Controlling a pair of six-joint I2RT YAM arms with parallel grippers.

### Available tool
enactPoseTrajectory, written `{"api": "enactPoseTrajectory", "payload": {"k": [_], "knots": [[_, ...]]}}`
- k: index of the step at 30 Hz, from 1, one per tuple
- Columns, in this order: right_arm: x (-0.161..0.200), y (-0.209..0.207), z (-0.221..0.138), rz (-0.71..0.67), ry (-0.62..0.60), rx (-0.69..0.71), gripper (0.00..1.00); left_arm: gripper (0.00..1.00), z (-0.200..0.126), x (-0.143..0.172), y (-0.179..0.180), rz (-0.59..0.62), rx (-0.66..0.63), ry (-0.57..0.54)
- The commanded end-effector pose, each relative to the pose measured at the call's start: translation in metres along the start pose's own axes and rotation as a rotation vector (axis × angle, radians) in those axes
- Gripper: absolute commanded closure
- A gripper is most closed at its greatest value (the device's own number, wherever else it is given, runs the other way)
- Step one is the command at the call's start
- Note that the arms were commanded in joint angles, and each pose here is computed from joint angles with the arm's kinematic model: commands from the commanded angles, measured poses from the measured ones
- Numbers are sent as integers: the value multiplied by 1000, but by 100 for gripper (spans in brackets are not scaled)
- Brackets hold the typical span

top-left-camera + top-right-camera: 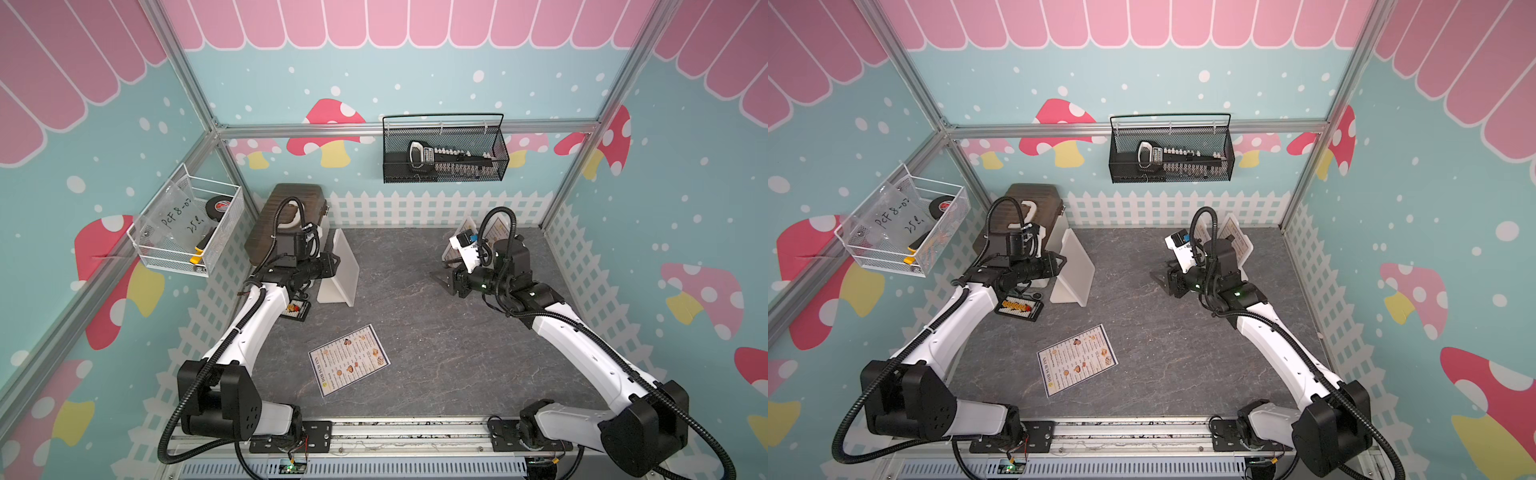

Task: Insert the menus into the narrow rack
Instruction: Move the narrow rack to the center of the board.

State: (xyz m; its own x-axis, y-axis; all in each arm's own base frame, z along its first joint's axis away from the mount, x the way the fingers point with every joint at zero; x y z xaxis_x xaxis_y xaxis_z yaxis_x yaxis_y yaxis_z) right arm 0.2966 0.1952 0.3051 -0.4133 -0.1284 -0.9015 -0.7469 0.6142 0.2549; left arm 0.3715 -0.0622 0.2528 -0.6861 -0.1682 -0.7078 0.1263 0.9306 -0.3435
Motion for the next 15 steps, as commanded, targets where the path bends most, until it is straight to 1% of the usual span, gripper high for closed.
{"api": "enactPoseTrajectory", "payload": {"k": [1, 6, 15], "knots": [[1, 1, 2, -20, -10, -4, 43, 64, -1, 7, 7, 27, -72, 26], [3, 0, 4, -16, -6, -5, 43, 66, 0, 14, 6, 37, -97, 53], [5, 0, 2, -12, -11, 2, 43, 78, 1, 17, -1, 60, -83, 59]]}}
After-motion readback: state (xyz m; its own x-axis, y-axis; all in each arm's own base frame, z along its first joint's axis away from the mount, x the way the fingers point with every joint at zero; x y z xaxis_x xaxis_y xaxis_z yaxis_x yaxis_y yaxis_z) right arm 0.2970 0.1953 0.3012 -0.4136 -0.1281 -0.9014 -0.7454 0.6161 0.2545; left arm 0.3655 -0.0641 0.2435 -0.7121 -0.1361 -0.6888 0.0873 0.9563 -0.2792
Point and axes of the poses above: each gripper's point midway between its finger pads, its own z axis out along the fingers, its own y axis along the line the jaws close on, x = y × z, the point moved 5 cm from there along -z, back along the fingers
